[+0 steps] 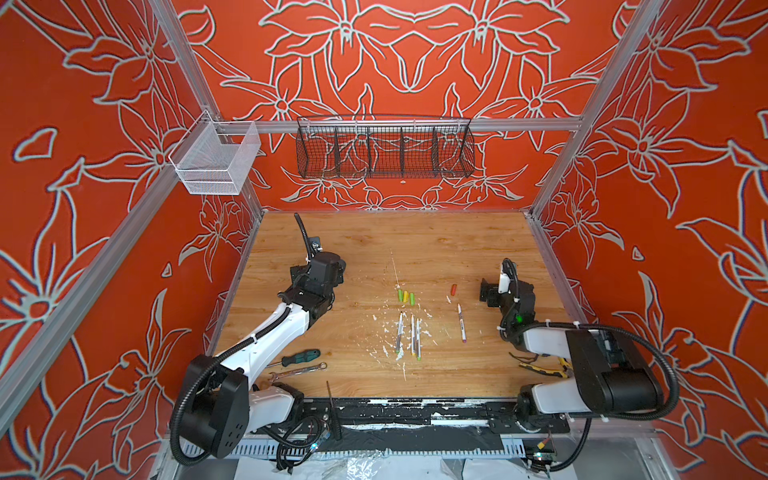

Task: Insert the pens into the pen caps
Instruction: 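Move the right gripper toward the red cap while the left arm rises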

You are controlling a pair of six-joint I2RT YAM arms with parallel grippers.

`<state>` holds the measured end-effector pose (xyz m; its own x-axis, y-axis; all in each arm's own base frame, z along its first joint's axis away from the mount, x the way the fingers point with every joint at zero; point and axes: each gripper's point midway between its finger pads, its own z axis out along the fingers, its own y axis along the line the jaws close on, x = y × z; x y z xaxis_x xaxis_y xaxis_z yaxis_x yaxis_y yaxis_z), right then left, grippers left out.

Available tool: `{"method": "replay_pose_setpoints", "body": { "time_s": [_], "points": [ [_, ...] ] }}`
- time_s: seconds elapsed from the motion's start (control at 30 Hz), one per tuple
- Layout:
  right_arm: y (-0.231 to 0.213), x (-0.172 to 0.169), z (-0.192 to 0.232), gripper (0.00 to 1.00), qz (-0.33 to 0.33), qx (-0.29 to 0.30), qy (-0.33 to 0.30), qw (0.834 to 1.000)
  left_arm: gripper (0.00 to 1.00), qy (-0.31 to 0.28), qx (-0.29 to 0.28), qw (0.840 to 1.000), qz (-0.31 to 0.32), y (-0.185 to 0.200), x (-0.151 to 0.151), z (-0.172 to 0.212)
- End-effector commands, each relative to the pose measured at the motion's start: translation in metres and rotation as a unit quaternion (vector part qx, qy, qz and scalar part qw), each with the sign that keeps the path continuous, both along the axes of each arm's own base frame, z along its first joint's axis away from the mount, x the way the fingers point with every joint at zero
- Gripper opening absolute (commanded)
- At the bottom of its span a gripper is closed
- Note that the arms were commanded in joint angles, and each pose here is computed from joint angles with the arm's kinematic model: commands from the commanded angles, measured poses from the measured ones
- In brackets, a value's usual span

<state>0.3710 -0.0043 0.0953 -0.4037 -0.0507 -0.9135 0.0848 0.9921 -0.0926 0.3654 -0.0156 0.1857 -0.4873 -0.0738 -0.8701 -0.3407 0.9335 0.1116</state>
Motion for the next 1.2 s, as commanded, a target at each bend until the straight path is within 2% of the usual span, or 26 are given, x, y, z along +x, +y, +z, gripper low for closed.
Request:
{"method": "replay_pose_setpoints", "body": {
  "time_s": [0.0, 0.07, 0.2, 0.4, 0.7, 0.87, 1.0, 1.17],
  "points": [
    [0.01, 0.01, 0.024, 0.97, 0.029, -0.002, 0.016, 0.999, 0.97, 0.034, -0.022, 0.999, 0.012, -0.001, -0.021, -0.002],
    [0.013, 0.013, 0.032, 0.97, 0.035, -0.004, 0.022, 0.999, 0.97, 0.038, -0.034, 0.999, 0.005, -0.006, -0.026, 0.0],
    [0.019, 0.014, 0.049, 0.97, 0.032, 0.0, 0.056, 0.998, 0.97, 0.081, -0.06, 0.995, -0.007, -0.015, -0.038, 0.003],
    [0.036, 0.004, 0.064, 0.94, 0.028, 0.015, 0.115, 0.993, 0.97, 0.112, -0.111, 0.985, -0.066, -0.039, -0.057, 0.009],
    [0.079, -0.031, 0.047, 0.91, 0.057, 0.066, 0.239, 0.967, 0.97, 0.137, -0.185, 0.962, -0.148, -0.072, -0.079, 0.008],
    [0.097, -0.041, 0.029, 0.91, 0.037, 0.101, 0.303, 0.947, 0.97, 0.126, -0.21, 0.952, -0.183, -0.085, -0.085, 0.017],
    [0.106, -0.042, 0.018, 0.88, 0.028, 0.116, 0.328, 0.937, 0.97, 0.099, -0.229, 0.943, -0.219, -0.095, -0.093, 0.03],
    [0.114, -0.034, 0.003, 0.77, 0.018, 0.128, 0.357, 0.925, 0.97, 0.086, -0.242, 0.937, -0.235, -0.099, -0.101, 0.033]
  ]
}}
